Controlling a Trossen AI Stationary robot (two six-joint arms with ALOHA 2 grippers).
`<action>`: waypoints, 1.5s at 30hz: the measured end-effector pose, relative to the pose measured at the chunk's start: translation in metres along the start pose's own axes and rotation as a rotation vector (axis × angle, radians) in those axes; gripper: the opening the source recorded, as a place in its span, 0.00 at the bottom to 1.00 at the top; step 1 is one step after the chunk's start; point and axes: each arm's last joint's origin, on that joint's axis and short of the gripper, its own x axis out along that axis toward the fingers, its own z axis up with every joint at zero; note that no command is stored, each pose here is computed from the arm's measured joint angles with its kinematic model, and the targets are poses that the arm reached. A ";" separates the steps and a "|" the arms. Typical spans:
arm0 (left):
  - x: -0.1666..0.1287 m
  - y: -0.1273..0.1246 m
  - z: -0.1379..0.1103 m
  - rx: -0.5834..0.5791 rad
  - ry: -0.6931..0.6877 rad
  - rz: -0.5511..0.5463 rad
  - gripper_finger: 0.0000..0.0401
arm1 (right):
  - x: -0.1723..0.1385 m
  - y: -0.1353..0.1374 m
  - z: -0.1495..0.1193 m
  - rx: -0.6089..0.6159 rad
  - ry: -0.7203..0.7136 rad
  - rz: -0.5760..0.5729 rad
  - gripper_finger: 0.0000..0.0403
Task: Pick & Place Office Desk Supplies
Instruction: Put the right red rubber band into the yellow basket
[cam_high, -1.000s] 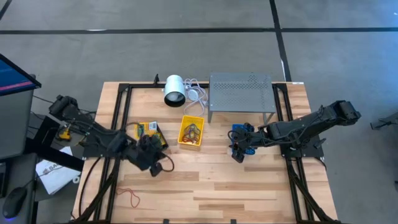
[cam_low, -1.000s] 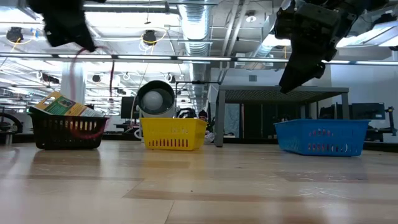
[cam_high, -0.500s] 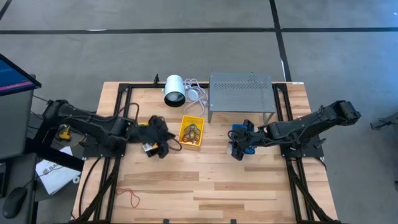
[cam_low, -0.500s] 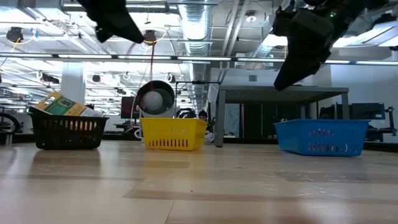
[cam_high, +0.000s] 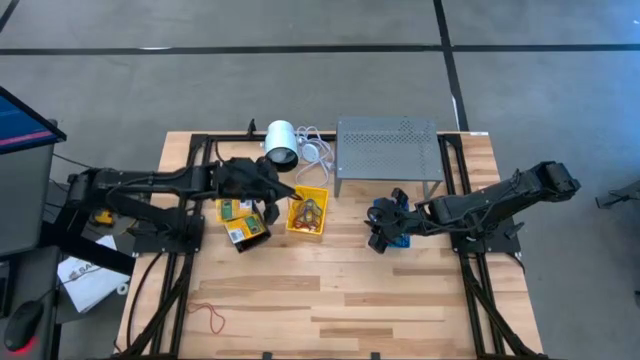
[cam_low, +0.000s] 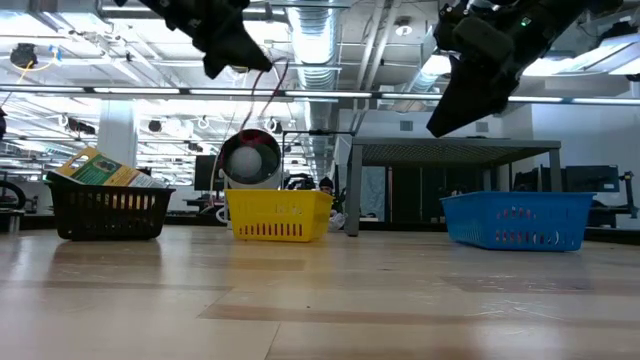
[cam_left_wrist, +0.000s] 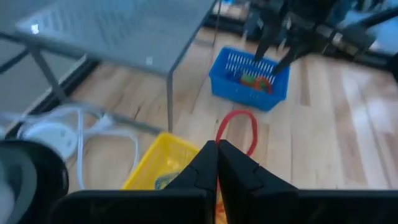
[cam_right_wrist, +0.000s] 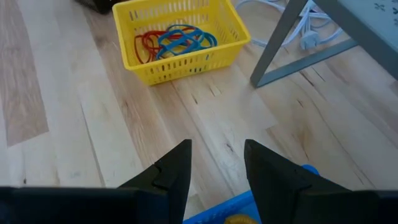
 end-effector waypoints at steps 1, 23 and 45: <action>0.000 0.001 0.002 0.002 -0.019 -0.006 0.00 | 0.000 0.000 0.000 0.001 -0.001 0.000 0.35; 0.039 0.007 -0.010 0.003 0.082 -0.019 0.00 | 0.000 0.001 0.001 0.012 -0.013 0.011 0.35; 0.050 0.006 -0.015 -0.029 0.107 -0.035 0.00 | 0.000 0.002 0.001 0.011 -0.013 0.014 0.35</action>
